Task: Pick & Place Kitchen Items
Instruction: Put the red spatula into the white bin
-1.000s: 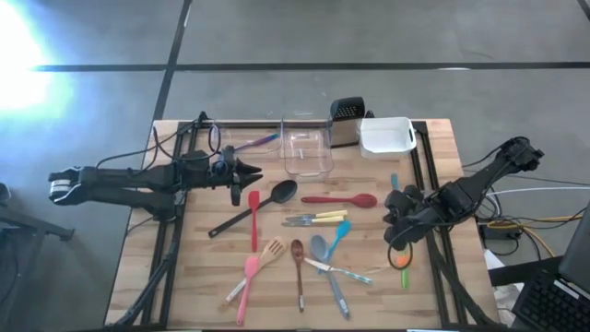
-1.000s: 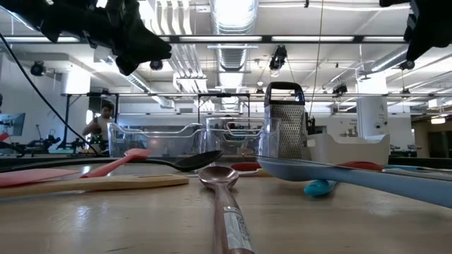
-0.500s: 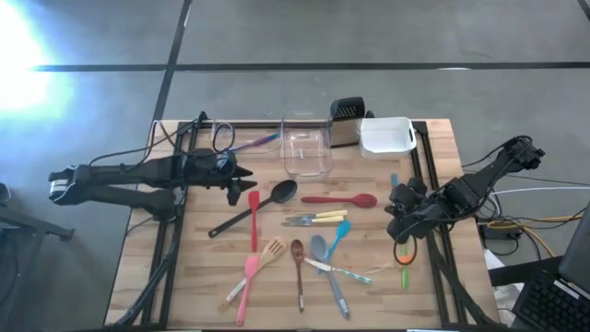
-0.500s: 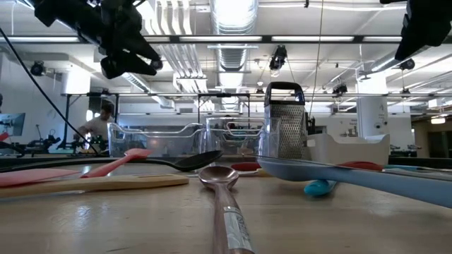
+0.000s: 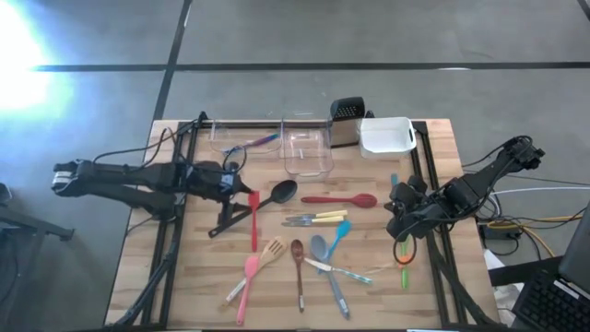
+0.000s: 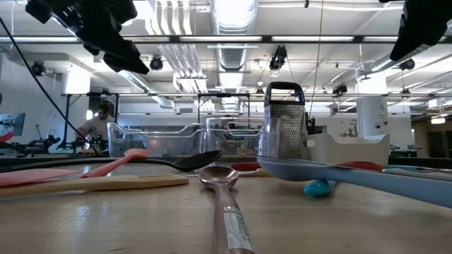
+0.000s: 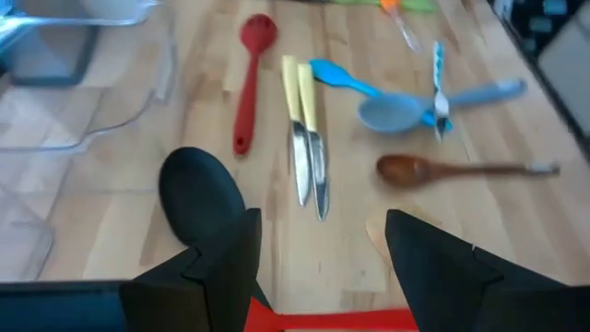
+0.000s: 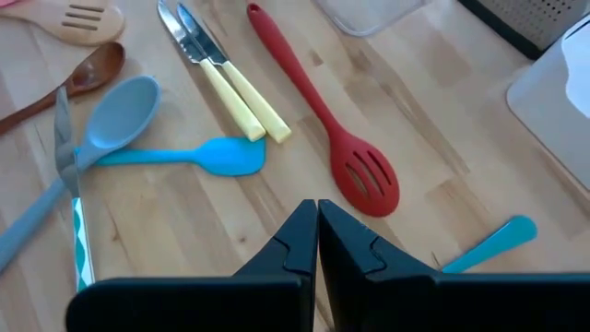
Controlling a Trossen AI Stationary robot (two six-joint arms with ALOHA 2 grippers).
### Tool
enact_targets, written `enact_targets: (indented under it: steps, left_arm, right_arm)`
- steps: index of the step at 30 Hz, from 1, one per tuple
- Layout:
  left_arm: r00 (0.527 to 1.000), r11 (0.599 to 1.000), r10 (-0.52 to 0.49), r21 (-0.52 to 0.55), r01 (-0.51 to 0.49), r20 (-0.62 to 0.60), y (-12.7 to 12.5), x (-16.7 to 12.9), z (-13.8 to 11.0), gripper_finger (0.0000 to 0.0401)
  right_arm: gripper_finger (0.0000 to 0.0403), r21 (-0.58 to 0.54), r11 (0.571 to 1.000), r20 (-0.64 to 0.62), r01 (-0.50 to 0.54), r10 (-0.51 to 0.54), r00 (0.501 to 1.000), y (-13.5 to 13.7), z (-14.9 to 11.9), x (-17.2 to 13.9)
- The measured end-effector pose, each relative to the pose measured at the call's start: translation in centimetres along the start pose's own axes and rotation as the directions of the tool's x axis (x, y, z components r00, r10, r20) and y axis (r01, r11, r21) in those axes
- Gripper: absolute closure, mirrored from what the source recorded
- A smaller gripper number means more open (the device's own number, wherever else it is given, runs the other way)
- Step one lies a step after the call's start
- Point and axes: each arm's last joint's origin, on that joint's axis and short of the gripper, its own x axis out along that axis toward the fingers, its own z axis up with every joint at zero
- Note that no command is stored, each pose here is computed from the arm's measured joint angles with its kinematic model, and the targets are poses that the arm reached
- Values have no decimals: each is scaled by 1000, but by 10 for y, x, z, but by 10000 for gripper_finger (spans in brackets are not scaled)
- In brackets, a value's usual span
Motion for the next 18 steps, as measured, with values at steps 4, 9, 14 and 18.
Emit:
enact_targets:
  steps: [4,9,14,18]
  left_arm:
    - [996,987,-25,155,39,-89,-6,12,-5,165]
    - [982,963,-21,260,70,-185,-6,30,1,165]
    - [940,933,8,342,116,-341,-5,43,6,165]
    - [901,891,42,424,161,-432,-8,55,12,165]
  right_arm:
    - [394,-3,1000,0,1,-1,1000,0,0,0]
    - [394,-2,1000,1,3,-3,1000,0,0,0]
    - [394,4,1000,1,3,-3,1000,0,0,0]
    - [394,5,1000,2,4,-4,1000,-1,0,0]
